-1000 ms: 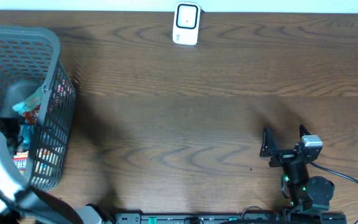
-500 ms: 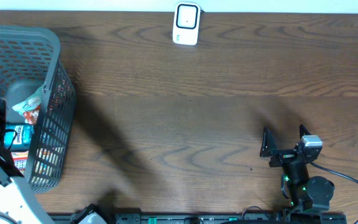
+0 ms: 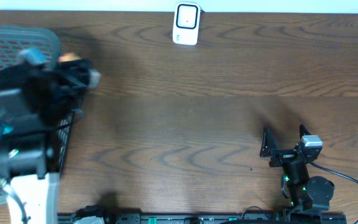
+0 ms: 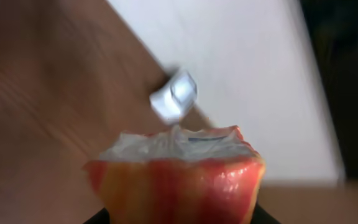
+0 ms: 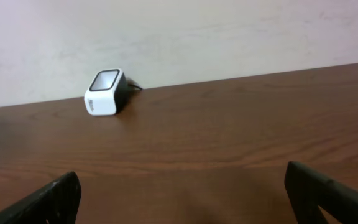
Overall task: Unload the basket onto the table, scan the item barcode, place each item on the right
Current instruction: 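Carry the orange packet to the table center and release it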
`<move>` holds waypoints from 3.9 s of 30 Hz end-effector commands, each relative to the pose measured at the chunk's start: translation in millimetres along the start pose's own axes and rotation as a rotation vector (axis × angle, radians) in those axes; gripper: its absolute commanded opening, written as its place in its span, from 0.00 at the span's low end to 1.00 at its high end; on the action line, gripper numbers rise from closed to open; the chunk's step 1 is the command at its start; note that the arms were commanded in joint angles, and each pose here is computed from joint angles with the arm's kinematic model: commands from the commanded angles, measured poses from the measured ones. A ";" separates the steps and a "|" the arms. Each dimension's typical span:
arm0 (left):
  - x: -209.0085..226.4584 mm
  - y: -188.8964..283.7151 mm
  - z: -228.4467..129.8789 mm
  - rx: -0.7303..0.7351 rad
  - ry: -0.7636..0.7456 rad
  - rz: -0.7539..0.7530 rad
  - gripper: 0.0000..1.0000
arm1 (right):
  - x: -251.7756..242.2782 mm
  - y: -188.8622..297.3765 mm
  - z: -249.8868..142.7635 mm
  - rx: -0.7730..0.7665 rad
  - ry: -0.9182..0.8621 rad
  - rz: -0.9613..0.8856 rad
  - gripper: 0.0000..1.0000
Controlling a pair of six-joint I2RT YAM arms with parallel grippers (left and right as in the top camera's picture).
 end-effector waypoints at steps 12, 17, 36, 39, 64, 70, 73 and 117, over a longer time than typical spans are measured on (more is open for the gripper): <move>16.2 -157.4 -192.5 0.539 -0.505 0.266 0.34 | 1.1 0.0 -1.1 0.004 0.011 0.006 0.99; 53.5 -191.7 -239.2 0.677 -0.640 0.350 0.34 | 1.1 0.0 -1.1 0.004 0.011 0.006 0.99; 68.6 -191.3 -256.6 0.843 -1.110 0.239 0.79 | 1.1 0.0 -1.1 0.004 0.011 0.006 0.99; 65.9 -188.2 -254.3 0.838 -1.110 0.236 0.78 | 1.1 0.0 -1.1 0.004 0.011 0.006 0.99; 63.6 -164.7 -313.7 1.032 -0.931 0.136 0.08 | 1.1 0.0 -1.1 0.004 0.011 0.006 0.99; 72.3 -169.7 -318.1 1.027 -0.956 0.175 0.08 | 1.1 0.0 -1.1 0.004 0.011 0.006 0.99; 84.7 -177.6 -316.1 0.997 -0.992 0.248 0.08 | 1.1 0.0 -1.1 0.004 0.011 0.006 0.99; 36.8 -131.4 -202.6 0.424 -1.137 0.662 0.65 | 1.1 0.0 -1.1 0.004 0.011 0.006 0.99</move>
Point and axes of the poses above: each gripper's point midway between its finger pads, its own y axis back along the fingers, its own x axis along the line the jaws close on, z = x × y, the point moved 6 cm from there along y, back along the fingers, and after that the axes turned 1 degree about -y, right-handed, at the moved point
